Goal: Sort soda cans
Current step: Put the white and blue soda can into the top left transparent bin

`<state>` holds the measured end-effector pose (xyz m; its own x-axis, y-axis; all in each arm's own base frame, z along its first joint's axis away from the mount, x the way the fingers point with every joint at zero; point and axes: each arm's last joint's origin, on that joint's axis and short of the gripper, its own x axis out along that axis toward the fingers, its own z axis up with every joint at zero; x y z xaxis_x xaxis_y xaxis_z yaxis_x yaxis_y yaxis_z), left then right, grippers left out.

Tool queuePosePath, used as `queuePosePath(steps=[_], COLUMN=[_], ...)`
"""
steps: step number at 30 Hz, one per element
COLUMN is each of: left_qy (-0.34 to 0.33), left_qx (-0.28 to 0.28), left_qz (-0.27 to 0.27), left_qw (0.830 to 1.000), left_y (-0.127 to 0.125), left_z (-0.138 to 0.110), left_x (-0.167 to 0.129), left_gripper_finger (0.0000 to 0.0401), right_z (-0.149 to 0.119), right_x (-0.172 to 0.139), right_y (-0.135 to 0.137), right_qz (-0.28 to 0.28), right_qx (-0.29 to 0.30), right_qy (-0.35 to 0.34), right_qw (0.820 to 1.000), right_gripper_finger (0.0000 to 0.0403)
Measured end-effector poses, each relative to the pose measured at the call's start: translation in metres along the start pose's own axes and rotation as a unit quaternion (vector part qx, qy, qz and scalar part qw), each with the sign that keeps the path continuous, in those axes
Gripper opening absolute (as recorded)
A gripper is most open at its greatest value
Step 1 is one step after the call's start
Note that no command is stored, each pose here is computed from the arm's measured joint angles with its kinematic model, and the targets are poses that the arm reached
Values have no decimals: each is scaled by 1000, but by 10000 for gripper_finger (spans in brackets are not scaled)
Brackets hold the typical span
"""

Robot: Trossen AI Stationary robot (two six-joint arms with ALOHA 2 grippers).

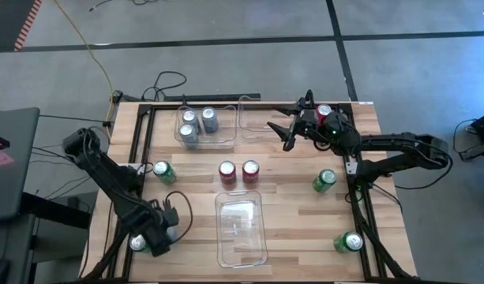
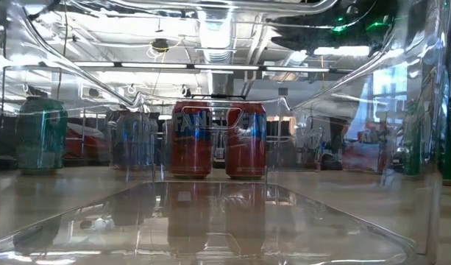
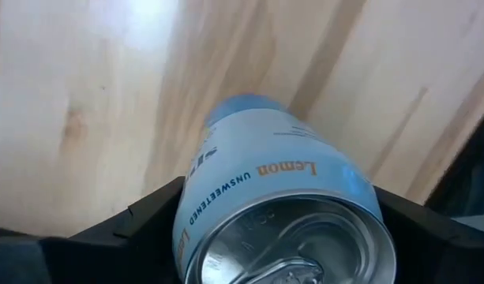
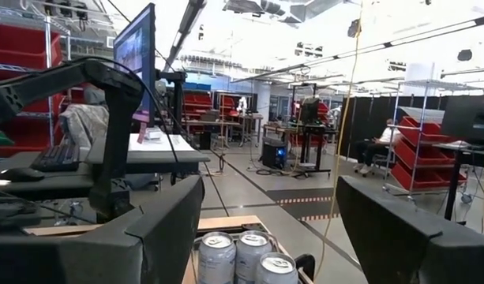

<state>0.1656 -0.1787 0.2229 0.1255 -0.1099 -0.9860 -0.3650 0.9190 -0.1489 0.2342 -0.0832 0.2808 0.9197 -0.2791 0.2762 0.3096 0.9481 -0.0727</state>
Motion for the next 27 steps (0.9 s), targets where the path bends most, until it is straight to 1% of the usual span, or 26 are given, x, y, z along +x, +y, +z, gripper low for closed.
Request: queuePosePath(steps=[5, 7, 11, 14, 19, 22, 27], left_qy=[-5, -11, -24, -36, -90, -126, -175], left_qx=[8, 9, 25, 41, 49, 21, -39], left_qz=[25, 36, 36, 55, 88, 113, 134], left_qw=[1000, 999, 999, 997, 991, 985, 975], left_y=[15, 21, 28, 36, 54, 71, 103], left_z=[18, 27, 47, 62, 91, 109, 137], left_x=[-4, -10, -35, -56, -94, -111, -131], left_gripper_finger=[301, 301, 301, 301, 301, 301, 302], right_z=[0, 0, 0, 0, 0, 0, 0], right_x=[0, 0, 0, 0, 0, 0, 0], right_y=[2, 2, 2, 2, 2, 2, 2], right_qz=[4, 4, 4, 4, 4, 4, 4], right_qx=[1, 1, 2, 2, 5, 7, 11], right_qy=[-2, -2, -2, -2, -1, 1, 1], right_qw=[1000, 1000, 1000, 1000, 1000, 1000, 1000], right_gripper_finger=[312, 312, 312, 312, 312, 312, 312])
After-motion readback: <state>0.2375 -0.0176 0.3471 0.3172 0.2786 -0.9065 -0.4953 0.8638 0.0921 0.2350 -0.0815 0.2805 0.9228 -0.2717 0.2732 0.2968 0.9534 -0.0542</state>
